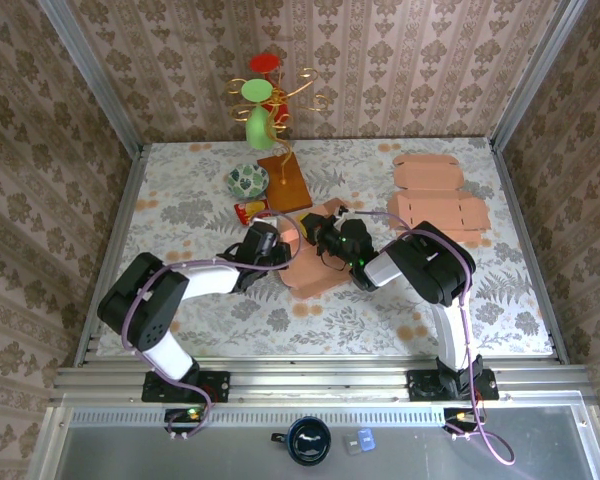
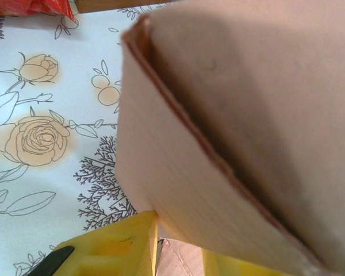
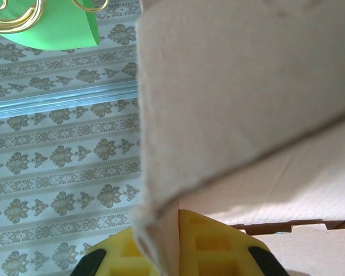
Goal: Fold the paper box
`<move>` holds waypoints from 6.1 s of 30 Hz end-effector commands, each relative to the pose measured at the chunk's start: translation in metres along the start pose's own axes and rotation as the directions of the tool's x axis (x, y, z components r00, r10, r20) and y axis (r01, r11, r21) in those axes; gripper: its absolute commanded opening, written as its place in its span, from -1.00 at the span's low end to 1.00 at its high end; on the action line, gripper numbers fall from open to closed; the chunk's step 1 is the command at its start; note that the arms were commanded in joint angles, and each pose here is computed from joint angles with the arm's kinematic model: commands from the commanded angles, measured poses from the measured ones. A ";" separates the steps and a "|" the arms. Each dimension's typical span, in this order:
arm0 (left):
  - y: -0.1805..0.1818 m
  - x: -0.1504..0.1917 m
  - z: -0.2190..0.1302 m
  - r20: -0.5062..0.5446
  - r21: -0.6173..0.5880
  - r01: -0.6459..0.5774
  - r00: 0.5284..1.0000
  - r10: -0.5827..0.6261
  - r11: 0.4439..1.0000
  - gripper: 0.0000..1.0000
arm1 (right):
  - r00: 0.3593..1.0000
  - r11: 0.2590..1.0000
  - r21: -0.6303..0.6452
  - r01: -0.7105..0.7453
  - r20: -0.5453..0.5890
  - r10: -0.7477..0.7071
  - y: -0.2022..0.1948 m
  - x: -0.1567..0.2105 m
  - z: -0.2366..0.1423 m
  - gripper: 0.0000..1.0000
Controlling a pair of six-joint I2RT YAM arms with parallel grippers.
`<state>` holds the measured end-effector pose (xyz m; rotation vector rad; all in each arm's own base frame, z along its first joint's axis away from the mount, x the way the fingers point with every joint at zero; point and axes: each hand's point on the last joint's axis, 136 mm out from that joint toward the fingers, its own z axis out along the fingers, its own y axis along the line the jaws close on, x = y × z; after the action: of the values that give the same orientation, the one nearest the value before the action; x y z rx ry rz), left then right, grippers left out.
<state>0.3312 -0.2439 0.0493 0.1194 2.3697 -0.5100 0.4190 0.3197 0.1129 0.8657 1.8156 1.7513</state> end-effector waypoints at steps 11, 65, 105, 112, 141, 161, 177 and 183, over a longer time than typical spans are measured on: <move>0.008 -0.013 0.007 0.033 -0.157 0.082 0.996 -0.077 0.984 -0.84 | 0.999 0.988 0.155 -0.021 -0.021 0.025 -0.044 0.018 -0.007 -1.00; -0.087 -0.071 -0.059 -0.527 0.425 0.226 0.849 0.037 0.876 -1.00 | 0.642 0.571 0.296 0.766 -0.305 -0.704 0.195 -0.089 -0.186 -0.06; -0.090 -0.075 -0.072 -0.614 0.520 0.342 0.787 0.063 0.783 -1.00 | 0.586 0.634 0.070 0.770 -0.470 -0.660 0.160 -0.069 -0.146 0.01; -0.090 -0.074 -0.071 -0.617 0.519 0.342 0.784 0.066 0.784 -1.00 | 0.566 0.616 0.064 0.785 -0.478 -0.672 0.162 -0.065 -0.142 -0.02; -0.091 -0.073 -0.072 -0.617 0.499 0.311 0.783 0.079 0.809 -1.00 | 0.359 0.192 0.312 0.930 -0.670 -0.649 0.125 -0.061 -0.128 -0.11; -0.099 -0.062 -0.067 -0.649 0.335 0.244 0.760 0.035 0.910 -1.00 | 0.336 -0.312 0.564 0.765 -0.762 -0.553 0.101 -0.101 -0.138 -0.90; -0.104 -0.057 -0.068 -0.662 0.307 0.215 0.748 0.045 0.927 -1.00 | 0.375 -0.315 0.585 0.748 -0.763 -0.527 0.085 -0.102 -0.135 -0.61; -0.105 -0.056 -0.067 -0.663 0.305 0.216 0.747 0.044 0.928 -1.00 | 0.376 -0.345 0.596 0.725 -0.762 -0.528 0.083 -0.105 -0.138 -0.79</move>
<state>0.3097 -0.3087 0.1625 0.4245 2.9382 -1.1081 0.4026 0.1559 0.1962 -0.2879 2.6196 -0.3042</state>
